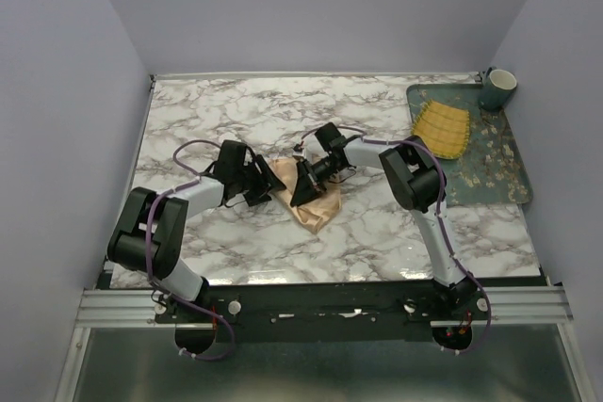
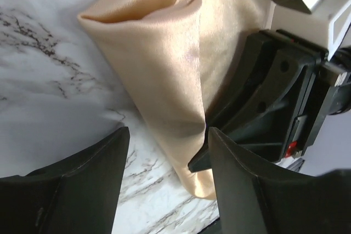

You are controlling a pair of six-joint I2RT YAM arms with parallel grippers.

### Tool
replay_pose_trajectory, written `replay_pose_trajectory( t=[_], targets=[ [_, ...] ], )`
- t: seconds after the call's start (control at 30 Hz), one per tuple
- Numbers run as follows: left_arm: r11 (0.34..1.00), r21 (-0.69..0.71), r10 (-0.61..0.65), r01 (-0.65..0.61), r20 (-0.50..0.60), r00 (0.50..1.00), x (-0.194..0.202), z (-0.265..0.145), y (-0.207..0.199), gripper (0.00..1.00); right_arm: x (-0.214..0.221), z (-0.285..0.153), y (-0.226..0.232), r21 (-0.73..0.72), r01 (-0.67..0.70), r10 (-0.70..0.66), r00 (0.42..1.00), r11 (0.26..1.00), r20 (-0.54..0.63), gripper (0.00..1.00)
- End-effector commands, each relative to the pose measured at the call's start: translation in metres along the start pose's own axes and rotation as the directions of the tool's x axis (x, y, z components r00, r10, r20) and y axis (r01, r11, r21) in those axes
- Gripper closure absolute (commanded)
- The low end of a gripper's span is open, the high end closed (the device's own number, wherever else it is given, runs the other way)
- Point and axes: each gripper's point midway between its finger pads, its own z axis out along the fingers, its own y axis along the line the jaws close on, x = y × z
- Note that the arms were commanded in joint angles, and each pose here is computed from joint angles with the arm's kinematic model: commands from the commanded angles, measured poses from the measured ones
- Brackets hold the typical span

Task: Fold the napkin, place the utensils inside, and roll it up
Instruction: Roll the napkin with the utensil

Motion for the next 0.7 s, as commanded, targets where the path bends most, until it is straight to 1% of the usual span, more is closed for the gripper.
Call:
replay_pose_trajectory(
  t=[0.0, 0.07, 0.13, 0.27, 0.3, 0.37, 0.4, 0.47, 0.5, 0.53, 0.57, 0.63, 0.67],
  targets=[
    [0.997, -0.079, 0.002, 0.003, 0.054, 0.999, -0.014, 0.012, 0.013, 0.33, 0.016, 0.008, -0.041, 0.126, -0.083, 0.088, 0.996, 0.989, -0.03, 0.98],
    [0.991, -0.131, 0.016, -0.006, 0.074, 0.997, -0.019, 0.014, 0.021, 0.34, 0.014, 0.007, -0.04, 0.129, -0.077, 0.081, 0.996, 0.989, -0.025, 0.98],
    [0.988, -0.153, 0.04, -0.029, 0.07, 0.997, -0.023, 0.017, 0.022, 0.37, 0.012, 0.007, -0.038, 0.128, -0.075, 0.079, 0.997, 0.989, -0.021, 0.98],
    [0.976, -0.207, 0.079, -0.064, 0.063, 0.995, -0.023, 0.026, 0.029, 0.46, 0.008, 0.004, -0.035, 0.141, -0.058, 0.06, 0.998, 0.988, -0.01, 0.97],
    [0.973, -0.219, 0.086, -0.069, 0.067, 0.994, -0.023, 0.027, 0.031, 0.52, 0.007, 0.003, -0.033, 0.141, -0.054, 0.055, 0.998, 0.989, -0.008, 0.96],
    [0.964, -0.252, 0.103, -0.084, 0.061, 0.993, -0.02, 0.028, 0.039, 0.57, 0.004, 0.001, -0.029, 0.149, -0.041, 0.041, 0.999, 0.988, 0.001, 0.95],
    [0.962, -0.261, 0.101, -0.083, 0.058, 0.993, -0.019, 0.028, 0.043, 0.62, 0.003, 0.001, -0.027, 0.153, -0.032, 0.032, 0.999, 0.988, 0.003, 0.94],
    [0.956, -0.282, 0.105, -0.087, 0.047, 0.993, -0.015, 0.028, 0.052, 0.68, 0.0, -0.004, -0.022, 0.181, -0.014, 0.013, 1.0, 0.983, 0.012, 0.92],
    [0.954, -0.287, 0.104, -0.087, 0.045, 0.994, -0.014, 0.028, 0.055, 0.72, -0.003, -0.007, -0.019, 0.197, 0.01, -0.013, 1.0, 0.98, 0.015, 0.92],
    [0.953, -0.291, 0.102, -0.087, 0.038, 0.994, -0.011, 0.028, 0.058, 0.74, -0.002, -0.011, -0.022, 0.244, 0.007, -0.013, 1.0, 0.97, 0.02, 0.91],
    [0.953, -0.289, 0.101, -0.085, 0.041, 0.994, -0.011, 0.027, 0.058, 0.77, -0.006, -0.019, -0.01, 0.268, 0.04, -0.051, 0.998, 0.963, 0.035, 0.84],
    [0.953, -0.291, 0.097, -0.081, 0.04, 0.994, -0.009, 0.026, 0.06, 0.83, -0.007, -0.029, -0.006, 0.345, 0.069, -0.091, 0.995, 0.936, 0.046, 0.79],
    [0.954, -0.288, 0.097, -0.08, 0.043, 0.994, -0.009, 0.025, 0.059, 0.85, -0.008, -0.032, 0.0, 0.374, 0.09, -0.117, 0.992, 0.923, 0.049, 0.73]
  ],
)
